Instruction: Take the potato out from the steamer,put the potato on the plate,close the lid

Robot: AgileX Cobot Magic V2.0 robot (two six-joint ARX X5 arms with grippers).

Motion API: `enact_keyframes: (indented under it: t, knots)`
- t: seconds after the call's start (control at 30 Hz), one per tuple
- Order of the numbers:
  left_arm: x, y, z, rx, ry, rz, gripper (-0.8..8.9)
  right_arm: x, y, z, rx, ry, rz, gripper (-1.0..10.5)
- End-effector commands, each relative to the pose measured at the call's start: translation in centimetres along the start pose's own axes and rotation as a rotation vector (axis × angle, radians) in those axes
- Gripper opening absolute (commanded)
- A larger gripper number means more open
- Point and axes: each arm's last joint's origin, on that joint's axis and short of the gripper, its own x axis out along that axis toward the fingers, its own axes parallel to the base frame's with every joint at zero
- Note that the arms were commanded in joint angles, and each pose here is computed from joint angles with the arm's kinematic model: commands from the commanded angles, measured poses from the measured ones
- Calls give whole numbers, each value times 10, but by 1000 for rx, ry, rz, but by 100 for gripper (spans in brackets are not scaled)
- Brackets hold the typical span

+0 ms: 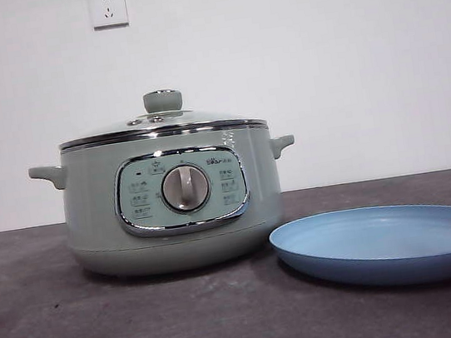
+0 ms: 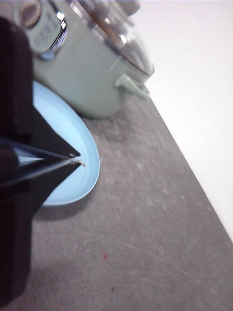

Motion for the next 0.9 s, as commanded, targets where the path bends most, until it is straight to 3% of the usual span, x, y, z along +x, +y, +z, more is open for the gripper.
enact_keyframes:
  t: [0.03,0.17,0.33,0.47,0.63,0.9]
  knots:
    - [-7,-7,13,-45,-4,-8,-8,-5,11,17,31,-40,30,-12]
    - [-17,-17,33,-46,-1,-10,-8,-9,26,42,20,-25,34,-13]
    - [-19,-29,60,-52,49,-92,-8,-5,46,74,-55,129,83,-12]
    - [-13,-38,82,-23,143,-191,-8,2,65,102,-86,280,180,-12]
    - [-6,-49,110,64,263,-321,-8,8,88,130,-196,466,267,-12]
    - [3,-61,134,141,475,-424,-8,14,113,151,-355,705,346,-12]
